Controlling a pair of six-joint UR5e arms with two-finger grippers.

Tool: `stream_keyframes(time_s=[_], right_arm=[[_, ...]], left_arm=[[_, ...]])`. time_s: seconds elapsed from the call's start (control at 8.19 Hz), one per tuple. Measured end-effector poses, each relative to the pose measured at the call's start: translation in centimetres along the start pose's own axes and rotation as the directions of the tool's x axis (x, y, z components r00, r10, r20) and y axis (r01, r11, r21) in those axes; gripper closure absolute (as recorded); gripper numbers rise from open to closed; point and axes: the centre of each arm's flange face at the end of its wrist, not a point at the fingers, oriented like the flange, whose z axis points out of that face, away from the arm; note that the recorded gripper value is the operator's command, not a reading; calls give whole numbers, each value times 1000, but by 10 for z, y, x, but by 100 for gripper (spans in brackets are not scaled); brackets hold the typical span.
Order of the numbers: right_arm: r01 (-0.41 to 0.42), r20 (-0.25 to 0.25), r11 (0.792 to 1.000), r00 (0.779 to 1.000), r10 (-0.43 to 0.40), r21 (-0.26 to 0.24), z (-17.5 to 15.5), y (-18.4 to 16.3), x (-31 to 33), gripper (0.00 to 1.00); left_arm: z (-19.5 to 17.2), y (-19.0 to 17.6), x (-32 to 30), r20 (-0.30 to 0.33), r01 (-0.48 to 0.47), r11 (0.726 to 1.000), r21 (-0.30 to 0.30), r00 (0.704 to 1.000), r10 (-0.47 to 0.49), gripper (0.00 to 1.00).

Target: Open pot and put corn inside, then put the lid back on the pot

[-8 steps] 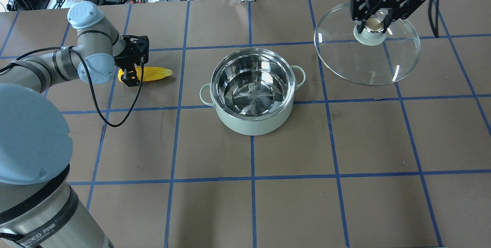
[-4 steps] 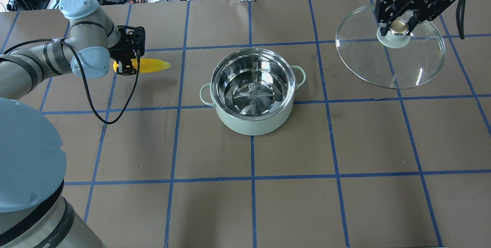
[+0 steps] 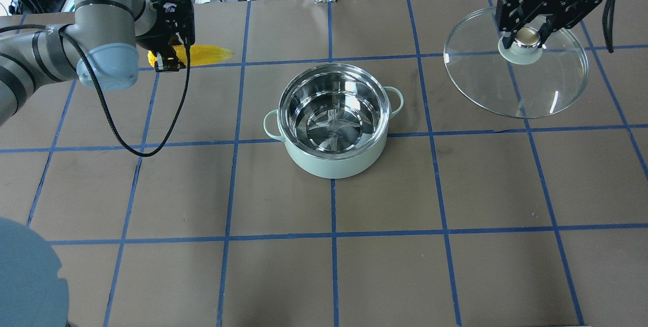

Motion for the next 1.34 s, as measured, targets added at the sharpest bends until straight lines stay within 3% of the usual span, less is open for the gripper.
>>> stream_keyframes(time_s=[0.24,0.61,0.98,1.34], right_arm=[[0,-1,1000,1000,0,0,0,0,0,76],[0,-2,1000,1000,0,0,0,0,0,76],[0,-3,1000,1000,0,0,0,0,0,76],[0,0,1000,1000,0,-1,0,0,0,76]], left_arm=[[-58,-68,15,78,17,999,51,997,-21,100],[-86,-175,55,102,-7,992,122,995,-6,100],[-71,-243,90,58,-66,986,154,997,57,100],[-30,-258,99,-13,-79,987,143,997,82,100]])
